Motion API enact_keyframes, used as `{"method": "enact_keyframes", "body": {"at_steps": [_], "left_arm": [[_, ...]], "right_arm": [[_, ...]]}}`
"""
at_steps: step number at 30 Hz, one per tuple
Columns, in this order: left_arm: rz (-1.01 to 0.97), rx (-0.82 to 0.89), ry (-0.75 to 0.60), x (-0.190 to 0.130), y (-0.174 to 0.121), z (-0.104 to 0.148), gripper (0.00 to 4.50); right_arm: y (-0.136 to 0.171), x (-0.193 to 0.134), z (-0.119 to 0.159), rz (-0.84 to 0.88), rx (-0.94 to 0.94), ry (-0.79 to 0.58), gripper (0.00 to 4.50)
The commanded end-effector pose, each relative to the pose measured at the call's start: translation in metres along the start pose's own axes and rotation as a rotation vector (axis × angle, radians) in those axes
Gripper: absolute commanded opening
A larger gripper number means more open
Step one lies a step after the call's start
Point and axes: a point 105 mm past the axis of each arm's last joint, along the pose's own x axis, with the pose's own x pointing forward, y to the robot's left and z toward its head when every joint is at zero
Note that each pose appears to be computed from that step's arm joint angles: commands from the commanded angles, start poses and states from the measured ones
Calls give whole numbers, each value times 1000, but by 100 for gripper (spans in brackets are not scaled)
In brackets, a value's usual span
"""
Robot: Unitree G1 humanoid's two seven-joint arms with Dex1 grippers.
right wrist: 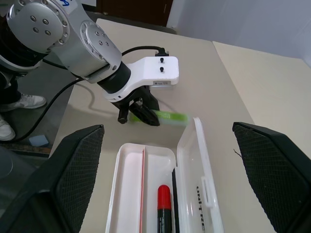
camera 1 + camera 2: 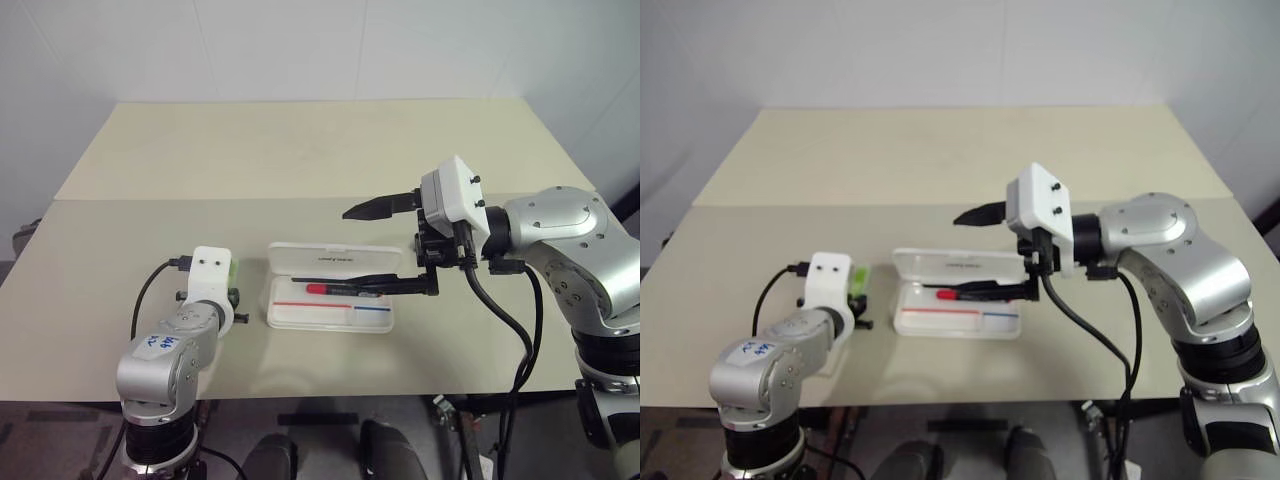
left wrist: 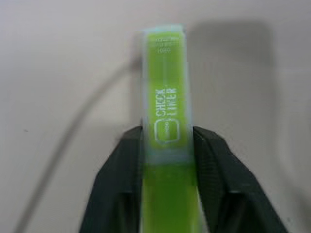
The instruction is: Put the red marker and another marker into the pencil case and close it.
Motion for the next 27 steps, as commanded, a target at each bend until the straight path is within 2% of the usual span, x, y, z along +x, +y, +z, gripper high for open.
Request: {"method": "enact_keyframes", "body": {"at_steps": [1,7,11,13,14,16,20,27], "left_arm": [[112,-18,70,4,24,-13,104],[105,82,-1,-1,42,15,104],[55,218,-116,-16,58,55,104],[-135,190,-179,-19,49,68,104],[-213,218,-157,-20,45,68,104],[-342,335,-242,-29,37,81,104],[-443,499,-394,-44,39,103,104],[-750,709,-659,-88,13,131,104]], "right_arm": [[0,-2,6,-17,-39,-10,450],[0,-2,6,-23,-38,-14,450],[1,-2,4,-25,-36,-10,450],[1,-3,2,-22,-30,-7,450],[1,-3,1,-22,-29,-6,450],[2,-2,0,-24,-22,-12,450],[5,0,0,-35,-10,-32,450],[8,-2,-5,-73,11,-24,450]]}}
